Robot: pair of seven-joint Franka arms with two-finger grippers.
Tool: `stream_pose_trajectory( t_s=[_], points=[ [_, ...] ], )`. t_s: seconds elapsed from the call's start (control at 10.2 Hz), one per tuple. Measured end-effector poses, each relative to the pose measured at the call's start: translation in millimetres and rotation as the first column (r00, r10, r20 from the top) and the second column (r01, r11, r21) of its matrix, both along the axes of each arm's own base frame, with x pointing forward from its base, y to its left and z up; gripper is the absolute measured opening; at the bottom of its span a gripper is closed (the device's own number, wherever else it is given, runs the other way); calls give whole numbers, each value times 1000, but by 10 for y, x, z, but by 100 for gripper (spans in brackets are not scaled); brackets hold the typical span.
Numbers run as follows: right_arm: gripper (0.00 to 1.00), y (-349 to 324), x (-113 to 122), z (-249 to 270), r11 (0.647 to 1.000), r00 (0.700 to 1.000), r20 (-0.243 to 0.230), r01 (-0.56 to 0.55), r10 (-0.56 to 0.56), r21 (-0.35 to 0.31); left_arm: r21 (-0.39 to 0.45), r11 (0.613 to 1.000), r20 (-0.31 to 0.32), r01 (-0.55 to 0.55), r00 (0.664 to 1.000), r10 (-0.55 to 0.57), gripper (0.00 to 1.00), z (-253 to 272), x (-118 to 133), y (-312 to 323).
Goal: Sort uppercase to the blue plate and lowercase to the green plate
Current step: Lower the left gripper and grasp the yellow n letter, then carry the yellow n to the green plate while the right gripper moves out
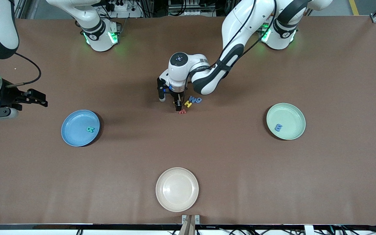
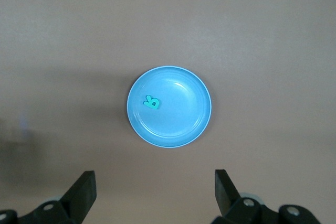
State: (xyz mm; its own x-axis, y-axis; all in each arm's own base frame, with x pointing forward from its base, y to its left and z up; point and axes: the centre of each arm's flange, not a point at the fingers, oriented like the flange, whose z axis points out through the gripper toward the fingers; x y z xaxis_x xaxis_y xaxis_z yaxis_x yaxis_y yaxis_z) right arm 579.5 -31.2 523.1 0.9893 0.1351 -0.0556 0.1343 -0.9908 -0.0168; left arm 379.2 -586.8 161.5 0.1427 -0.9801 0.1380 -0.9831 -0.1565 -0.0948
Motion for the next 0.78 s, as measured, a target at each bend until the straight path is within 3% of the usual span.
stream_pose_trajectory(
  t_s=[0.2,0.39,0.49,0.78],
  points=[
    [100,0,8,8,1000,1000,2,0,0,0,-5,1000,2,-3,1000,3,69,5,21,7],
    [100,1,18,3,1000,1000,2,0,0,-1,-12,1000,9,-14,1000,14,38,42,103,22],
    [100,1,22,2,1000,1000,2,0,0,-1,-16,1000,11,-17,1000,17,32,61,120,23],
    [100,2,29,11,1000,1000,4,0,0,-1,-22,999,12,-23,1000,23,32,76,144,27]
  ],
)
